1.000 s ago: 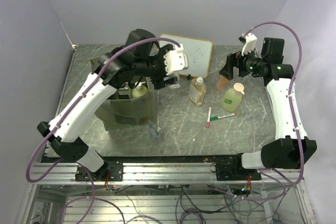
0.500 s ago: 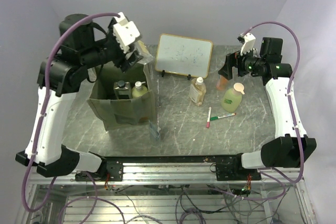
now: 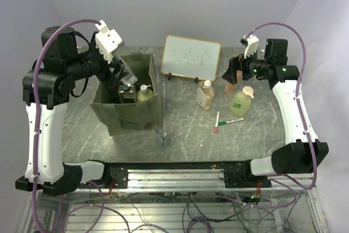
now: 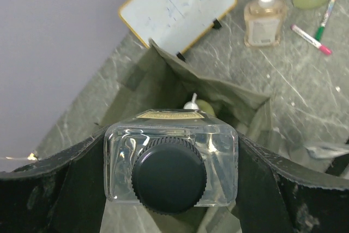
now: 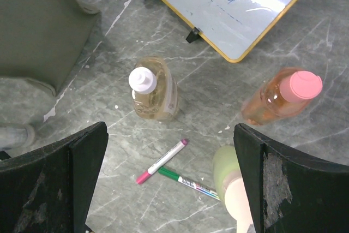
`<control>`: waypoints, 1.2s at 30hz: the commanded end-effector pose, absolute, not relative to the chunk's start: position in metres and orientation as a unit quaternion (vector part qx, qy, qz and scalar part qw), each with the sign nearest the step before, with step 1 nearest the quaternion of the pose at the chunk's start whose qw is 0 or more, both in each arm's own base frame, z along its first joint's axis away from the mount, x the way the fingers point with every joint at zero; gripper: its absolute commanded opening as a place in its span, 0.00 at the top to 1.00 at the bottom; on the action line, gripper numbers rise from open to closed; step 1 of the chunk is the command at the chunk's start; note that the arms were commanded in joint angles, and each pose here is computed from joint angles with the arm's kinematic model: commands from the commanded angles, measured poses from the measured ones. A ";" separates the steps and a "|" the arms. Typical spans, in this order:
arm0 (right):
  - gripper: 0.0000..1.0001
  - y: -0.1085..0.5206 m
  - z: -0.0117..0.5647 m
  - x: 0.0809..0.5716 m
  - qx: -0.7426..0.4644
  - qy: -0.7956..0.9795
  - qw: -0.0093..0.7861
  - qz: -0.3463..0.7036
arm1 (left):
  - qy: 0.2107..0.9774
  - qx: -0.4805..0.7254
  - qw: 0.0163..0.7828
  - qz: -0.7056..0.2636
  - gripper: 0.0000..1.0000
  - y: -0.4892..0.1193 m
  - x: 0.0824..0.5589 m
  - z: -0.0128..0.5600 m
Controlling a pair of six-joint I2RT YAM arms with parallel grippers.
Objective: Place the personal care products into the canvas bag
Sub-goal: Place the care product in the canvas bag.
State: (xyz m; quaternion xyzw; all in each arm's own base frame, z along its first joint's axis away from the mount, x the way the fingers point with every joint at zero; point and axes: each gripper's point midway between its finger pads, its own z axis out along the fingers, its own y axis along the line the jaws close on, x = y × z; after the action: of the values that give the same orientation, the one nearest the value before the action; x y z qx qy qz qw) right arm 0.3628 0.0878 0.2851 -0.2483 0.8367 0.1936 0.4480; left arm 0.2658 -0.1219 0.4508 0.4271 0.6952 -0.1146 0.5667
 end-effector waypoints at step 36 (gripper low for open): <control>0.01 0.119 0.275 0.354 -0.297 0.823 0.443 0.194 | 0.743 0.516 0.393 -0.164 0.93 -0.130 0.302 0.278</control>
State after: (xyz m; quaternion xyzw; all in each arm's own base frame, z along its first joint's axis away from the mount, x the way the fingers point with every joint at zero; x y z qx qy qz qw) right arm 0.3554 0.1195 0.2695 -0.2922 0.8302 0.2038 0.4288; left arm 0.2838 -0.1171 0.2595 0.4874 0.7920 -0.1605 0.3308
